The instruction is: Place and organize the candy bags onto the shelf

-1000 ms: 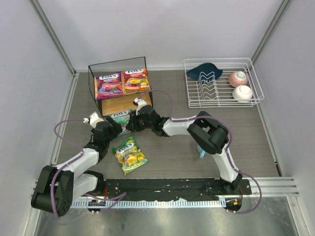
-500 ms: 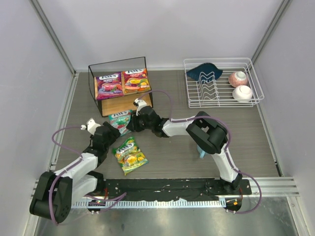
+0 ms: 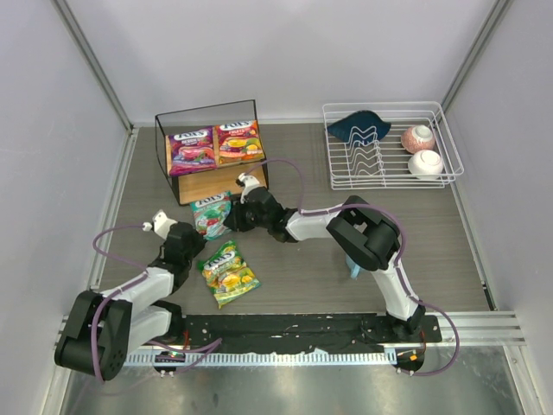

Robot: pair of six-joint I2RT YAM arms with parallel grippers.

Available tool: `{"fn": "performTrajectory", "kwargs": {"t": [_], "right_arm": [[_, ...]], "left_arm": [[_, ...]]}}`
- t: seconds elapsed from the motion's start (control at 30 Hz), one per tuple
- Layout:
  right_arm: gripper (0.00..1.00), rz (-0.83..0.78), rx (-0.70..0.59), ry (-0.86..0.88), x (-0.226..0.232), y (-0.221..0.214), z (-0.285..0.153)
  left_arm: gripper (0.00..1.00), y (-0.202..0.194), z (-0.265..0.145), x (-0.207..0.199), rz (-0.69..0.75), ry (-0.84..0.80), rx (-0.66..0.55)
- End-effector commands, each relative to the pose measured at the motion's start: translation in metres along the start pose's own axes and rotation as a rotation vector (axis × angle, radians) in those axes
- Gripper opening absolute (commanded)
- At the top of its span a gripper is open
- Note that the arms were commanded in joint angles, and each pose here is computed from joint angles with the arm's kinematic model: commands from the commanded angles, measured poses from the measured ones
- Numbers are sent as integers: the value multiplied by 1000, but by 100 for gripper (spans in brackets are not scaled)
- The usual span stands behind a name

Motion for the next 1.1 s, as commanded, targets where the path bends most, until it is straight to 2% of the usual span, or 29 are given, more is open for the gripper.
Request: {"fn": "performTrajectory", "kwargs": {"t": [0.0,0.1,0.2,0.33,0.73,0.77,0.9,1.07], "right_arm": [[43,-5,-47,-13,-1,7,-4],[53,5,-75,-26,-3,9,-10],[54,17,-107,-30,-5,10,-18],[52,71,-200,-30,-5,15,-26],[47,98,-316,-87,-17,10,-23],[46,97,-317,-88,-18,10,-23],[26,80,-315,-79,-16,10,-23],[9,65,-298,-27,-10,8,-23]], "left_arm": [[0,-1,-1,2,10,-5,-8],[0,0,-2,2,12,-3,-15],[0,1,-2,2,13,-3,-20],[0,3,-1,0,15,-9,-24],[0,1,0,0,27,-13,-17],[0,1,0,0,25,-13,-17],[0,2,0,-1,28,-17,-19],[0,2,1,-3,31,-30,-17]]}}
Point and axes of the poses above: each gripper's point midway between its finger pads, its own z axis out along the fingers, its own x axis along the line the jaws close on, y = z × x, the point moved 4 cm from there along -z, back along the fingers, and after that the axes turned 9 degrees about z, right-handed, at the moved point
